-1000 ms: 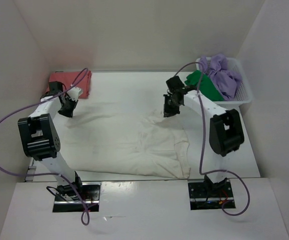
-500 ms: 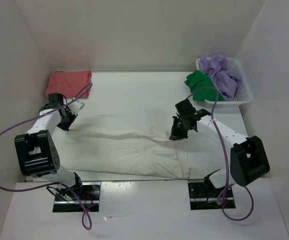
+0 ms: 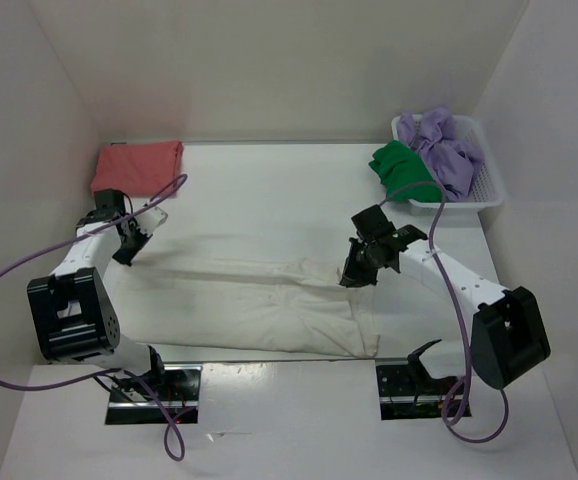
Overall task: Fold and stack the t-shirts
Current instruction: Fold the other side of the tshirt into a rectangle
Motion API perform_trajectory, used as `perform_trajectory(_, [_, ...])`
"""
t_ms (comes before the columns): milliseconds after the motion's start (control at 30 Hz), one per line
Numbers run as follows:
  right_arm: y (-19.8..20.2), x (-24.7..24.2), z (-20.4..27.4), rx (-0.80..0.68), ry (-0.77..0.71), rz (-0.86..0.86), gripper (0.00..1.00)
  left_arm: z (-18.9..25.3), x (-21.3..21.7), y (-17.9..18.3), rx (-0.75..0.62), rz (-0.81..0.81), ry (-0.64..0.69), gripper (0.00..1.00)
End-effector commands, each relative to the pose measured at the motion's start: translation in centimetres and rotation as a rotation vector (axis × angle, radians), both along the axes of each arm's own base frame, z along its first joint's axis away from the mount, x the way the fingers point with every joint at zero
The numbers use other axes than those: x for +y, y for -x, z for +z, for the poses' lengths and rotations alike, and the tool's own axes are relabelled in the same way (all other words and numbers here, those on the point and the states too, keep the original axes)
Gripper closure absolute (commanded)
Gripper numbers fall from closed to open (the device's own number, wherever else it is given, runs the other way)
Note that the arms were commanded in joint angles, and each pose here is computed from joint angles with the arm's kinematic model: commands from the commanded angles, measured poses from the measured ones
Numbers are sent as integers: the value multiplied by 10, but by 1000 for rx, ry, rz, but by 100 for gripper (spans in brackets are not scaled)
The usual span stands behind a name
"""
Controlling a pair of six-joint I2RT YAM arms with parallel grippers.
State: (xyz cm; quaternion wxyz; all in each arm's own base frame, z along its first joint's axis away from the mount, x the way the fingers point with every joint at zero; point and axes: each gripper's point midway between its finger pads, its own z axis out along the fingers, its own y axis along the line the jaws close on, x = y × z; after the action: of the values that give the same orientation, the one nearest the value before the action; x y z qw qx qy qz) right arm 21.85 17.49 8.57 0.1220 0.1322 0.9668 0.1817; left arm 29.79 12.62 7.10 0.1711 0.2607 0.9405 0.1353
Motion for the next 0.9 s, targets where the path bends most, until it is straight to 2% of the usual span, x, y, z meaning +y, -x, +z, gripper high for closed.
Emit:
perform_trajectory(0, [17,-8,1,45,28,-34,100,24,7,-3,-35,-6,-36,100])
perform_trajectory(200, [34,-9,-10,118,78,-46,100,27,1,6,-3,-7,-3,100])
perform_trajectory(300, [42,-15,-22,164,113,-57,100,11,-3,21,51,-7,13,100])
perform_trajectory(433, [47,-20,-32,201,149,-61,100,-13,2,40,112,-4,-35,100])
perform_trajectory(467, [49,-23,-35,206,163,-63,96,-17,1,45,130,-13,-33,100])
perform_trajectory(567, [50,-24,-38,218,170,-63,74,-30,0,55,157,-19,-37,100])
perform_trajectory(600, [43,-20,-27,177,148,-55,70,-36,-1,58,172,-19,-33,100])
perform_trajectory(667, [38,-17,-17,148,130,-56,70,-38,-4,60,181,-29,-31,100])
perform_trajectory(733, [22,-8,11,45,85,-43,70,-38,-3,58,172,-29,-34,100])
perform_trajectory(867, [-14,16,42,-103,33,20,64,-39,-2,59,188,-40,-53,100])
